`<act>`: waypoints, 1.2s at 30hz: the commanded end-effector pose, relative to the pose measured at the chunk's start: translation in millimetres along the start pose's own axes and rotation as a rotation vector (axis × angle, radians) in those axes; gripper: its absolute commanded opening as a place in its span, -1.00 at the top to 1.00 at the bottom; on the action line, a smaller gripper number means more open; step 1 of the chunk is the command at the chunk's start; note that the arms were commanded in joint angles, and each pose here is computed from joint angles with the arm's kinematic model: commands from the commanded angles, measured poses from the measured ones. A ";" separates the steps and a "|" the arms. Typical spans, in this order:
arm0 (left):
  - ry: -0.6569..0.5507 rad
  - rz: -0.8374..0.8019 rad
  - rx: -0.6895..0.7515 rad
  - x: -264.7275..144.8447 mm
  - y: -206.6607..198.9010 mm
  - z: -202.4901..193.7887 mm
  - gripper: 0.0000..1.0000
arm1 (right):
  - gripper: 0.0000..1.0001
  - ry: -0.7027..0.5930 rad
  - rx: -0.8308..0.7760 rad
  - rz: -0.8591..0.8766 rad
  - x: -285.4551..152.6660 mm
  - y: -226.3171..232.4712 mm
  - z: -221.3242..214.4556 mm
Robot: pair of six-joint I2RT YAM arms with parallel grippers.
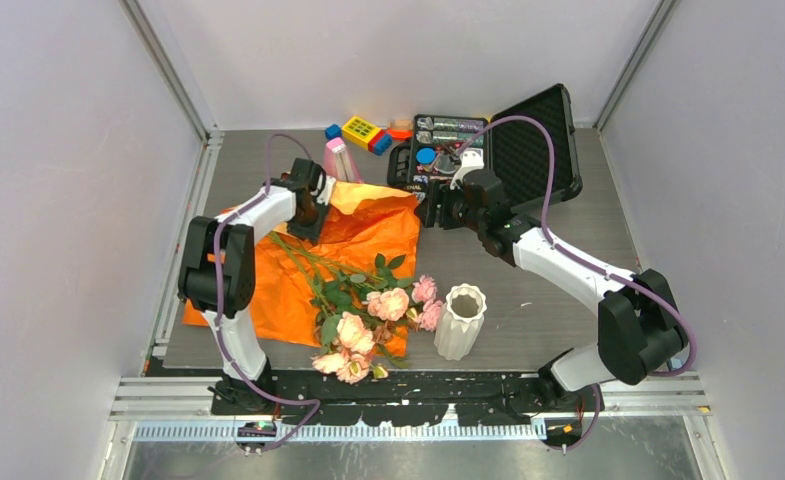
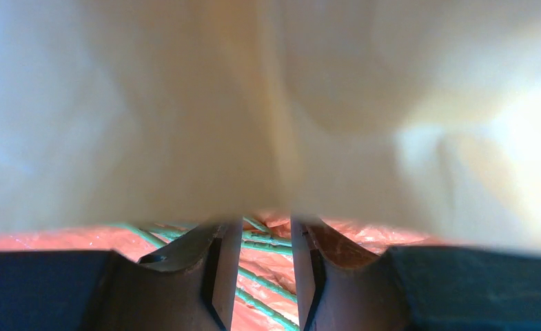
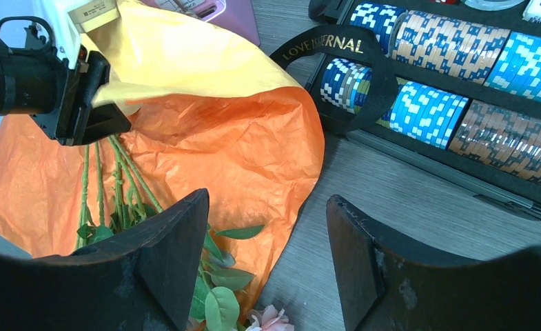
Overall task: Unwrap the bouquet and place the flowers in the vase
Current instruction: Unfold the wrapping paper at the center of the board.
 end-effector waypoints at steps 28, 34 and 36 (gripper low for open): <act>-0.093 0.108 0.012 -12.4 11.0 17.0 1.00 | -0.36 -0.068 -0.007 0.033 -1.7 4.3 12.5; -0.145 0.163 -0.007 -27.1 17.4 21.7 1.00 | -0.36 -0.070 -0.005 0.036 -1.1 4.4 12.0; -0.162 0.160 -0.016 -30.6 17.2 23.1 1.00 | -0.35 -0.070 -0.004 0.038 -1.3 4.6 11.8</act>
Point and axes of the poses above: each gripper's point midway between its finger pads, its own x axis out along the fingers, its own y axis along the line the jaws close on, z = x × y, the point moved 7 cm from there along -x, back along the fingers, and after that the axes turned 3 degrees about -x, right-handed, at the moved point
